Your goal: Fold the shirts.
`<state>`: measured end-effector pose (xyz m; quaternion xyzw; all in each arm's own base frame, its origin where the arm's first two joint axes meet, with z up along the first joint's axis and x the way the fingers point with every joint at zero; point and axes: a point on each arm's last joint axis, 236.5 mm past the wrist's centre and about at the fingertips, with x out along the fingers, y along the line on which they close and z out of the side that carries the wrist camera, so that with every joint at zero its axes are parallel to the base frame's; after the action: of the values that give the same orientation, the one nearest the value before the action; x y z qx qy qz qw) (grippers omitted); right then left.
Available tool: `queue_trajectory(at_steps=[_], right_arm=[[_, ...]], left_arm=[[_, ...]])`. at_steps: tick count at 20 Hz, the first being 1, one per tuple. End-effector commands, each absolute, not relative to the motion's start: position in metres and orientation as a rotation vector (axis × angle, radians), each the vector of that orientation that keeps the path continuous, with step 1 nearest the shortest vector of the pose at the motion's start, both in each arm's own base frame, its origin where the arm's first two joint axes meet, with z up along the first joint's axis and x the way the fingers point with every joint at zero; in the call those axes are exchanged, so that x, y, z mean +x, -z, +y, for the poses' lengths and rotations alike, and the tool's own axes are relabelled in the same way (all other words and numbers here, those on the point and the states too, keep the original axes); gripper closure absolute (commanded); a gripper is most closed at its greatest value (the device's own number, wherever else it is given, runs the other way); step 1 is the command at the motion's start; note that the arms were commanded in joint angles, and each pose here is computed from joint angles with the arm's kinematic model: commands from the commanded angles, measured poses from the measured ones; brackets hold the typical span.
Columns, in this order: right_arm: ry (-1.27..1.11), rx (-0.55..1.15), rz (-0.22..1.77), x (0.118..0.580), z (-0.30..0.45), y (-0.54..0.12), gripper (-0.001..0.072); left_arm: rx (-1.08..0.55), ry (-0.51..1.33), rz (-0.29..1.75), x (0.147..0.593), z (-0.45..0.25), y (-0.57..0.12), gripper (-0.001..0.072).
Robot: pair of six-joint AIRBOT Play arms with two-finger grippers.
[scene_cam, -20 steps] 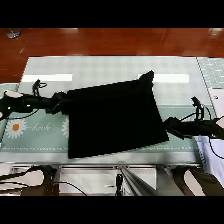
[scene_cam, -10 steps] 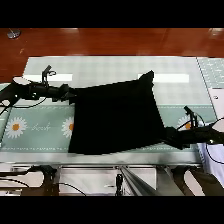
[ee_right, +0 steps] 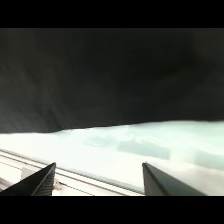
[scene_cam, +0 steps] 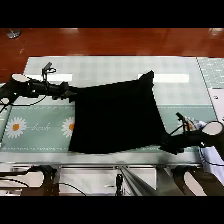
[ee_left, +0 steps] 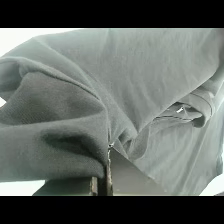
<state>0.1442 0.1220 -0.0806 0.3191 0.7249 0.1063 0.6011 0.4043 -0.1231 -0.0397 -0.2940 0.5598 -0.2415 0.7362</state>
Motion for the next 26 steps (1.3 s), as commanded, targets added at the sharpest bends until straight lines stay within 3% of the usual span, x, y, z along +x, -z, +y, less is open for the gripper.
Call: queue_trajectory(at_steps=[1, 8, 9, 10, 11, 12, 17, 20, 26], right_arm=[[-0.264, 0.752, 1.686, 0.157, 0.148, 0.097, 0.0089], [-0.24, 0.804, 1.569, 0.216, 0.168, 0.102, 0.009], [-0.216, 0.85, 1.519, 0.232, 0.169, 0.1, 0.0123], [-0.21, 0.89, 1.476, 0.245, 0.171, 0.098, 0.031], [-0.236, 0.9, 1.437, 0.256, 0.175, 0.093, 0.0566], [-0.287, 0.876, 1.404, 0.262, 0.178, 0.087, 0.069], [-0.343, 0.79, 1.36, 0.268, 0.171, 0.058, 0.0691], [-0.257, 0.712, 1.341, 0.289, 0.127, 0.044, 0.0691], [-0.233, 0.592, 1.217, 0.376, 0.06, -0.026, 0.0691]], left_arm=[[-0.649, 0.542, 1.241, 0.401, -0.125, 0.039, 0.0679], [-0.653, 0.572, 1.268, 0.393, -0.13, 0.037, 0.0679], [-0.654, 0.574, 1.27, 0.393, -0.13, 0.037, 0.0679], [-0.654, 0.575, 1.271, 0.392, -0.13, 0.037, 0.0679], [-0.655, 0.58, 1.276, 0.391, -0.131, 0.036, 0.0679], [-0.655, 0.588, 1.282, 0.389, -0.132, 0.036, 0.068], [-0.59, 0.618, 1.205, 0.389, -0.124, 0.008, 0.0681], [-0.56, 0.675, 1.219, 0.366, -0.131, -0.003, 0.068], [-0.57, 0.791, 1.428, 0.234, -0.178, 0.028, 0.0681]])
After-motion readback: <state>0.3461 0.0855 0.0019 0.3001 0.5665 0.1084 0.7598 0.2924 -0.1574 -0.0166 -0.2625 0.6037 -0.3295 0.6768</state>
